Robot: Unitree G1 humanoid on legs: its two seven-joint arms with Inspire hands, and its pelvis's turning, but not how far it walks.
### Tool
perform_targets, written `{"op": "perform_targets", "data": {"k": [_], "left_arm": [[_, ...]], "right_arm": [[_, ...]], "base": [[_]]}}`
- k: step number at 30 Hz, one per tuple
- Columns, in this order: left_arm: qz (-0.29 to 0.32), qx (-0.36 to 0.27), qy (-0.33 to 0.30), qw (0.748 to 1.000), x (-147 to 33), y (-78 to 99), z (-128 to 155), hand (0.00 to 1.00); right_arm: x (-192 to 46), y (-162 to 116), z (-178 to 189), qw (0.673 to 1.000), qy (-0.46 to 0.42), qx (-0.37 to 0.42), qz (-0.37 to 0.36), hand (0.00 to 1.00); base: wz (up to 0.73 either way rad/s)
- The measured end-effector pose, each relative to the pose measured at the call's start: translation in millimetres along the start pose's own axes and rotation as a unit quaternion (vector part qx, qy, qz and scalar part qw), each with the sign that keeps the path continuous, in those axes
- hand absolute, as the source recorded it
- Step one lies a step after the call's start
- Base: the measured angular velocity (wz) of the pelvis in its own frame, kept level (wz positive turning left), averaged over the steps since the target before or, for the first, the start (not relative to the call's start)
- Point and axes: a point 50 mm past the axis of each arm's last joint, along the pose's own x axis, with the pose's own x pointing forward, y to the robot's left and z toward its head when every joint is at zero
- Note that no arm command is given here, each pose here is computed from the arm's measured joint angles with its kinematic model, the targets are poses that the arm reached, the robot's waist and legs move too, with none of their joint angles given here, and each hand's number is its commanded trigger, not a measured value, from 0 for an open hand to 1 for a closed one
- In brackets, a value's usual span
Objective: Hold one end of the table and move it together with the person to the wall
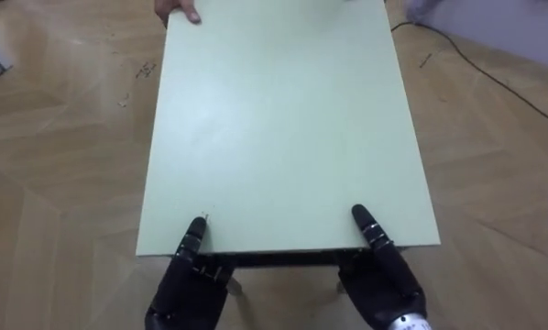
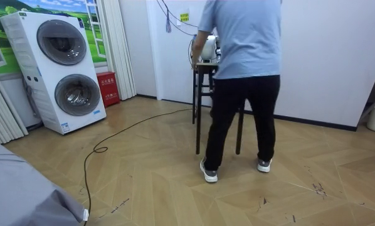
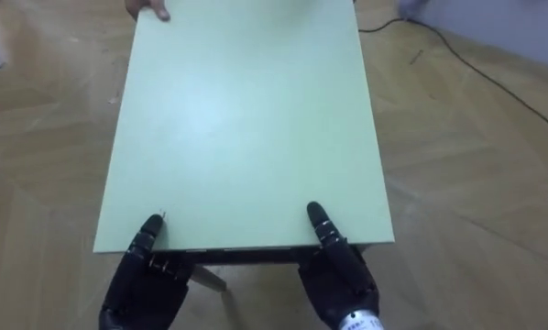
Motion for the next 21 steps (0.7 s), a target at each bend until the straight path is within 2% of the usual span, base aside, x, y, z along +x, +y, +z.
{"op": "perform_targets", "data": {"k": [4,21], "left_arm": [[-0.011,-0.003,0.004,1.000,4.2,-4.9,-2.6,1.00],[-0.001,-0.003,0.001,1.000,3.5,-4.3,-1.2,1.00]], "right_arm": [[0.7,3.4,6.8,1.000,-0.012,-0.008,0.003,1.00],[2.1,5.1,3.0,1.000,-0.009,-0.012,-0.007,1.00]], "base": [[0.67],[0.19]]}}
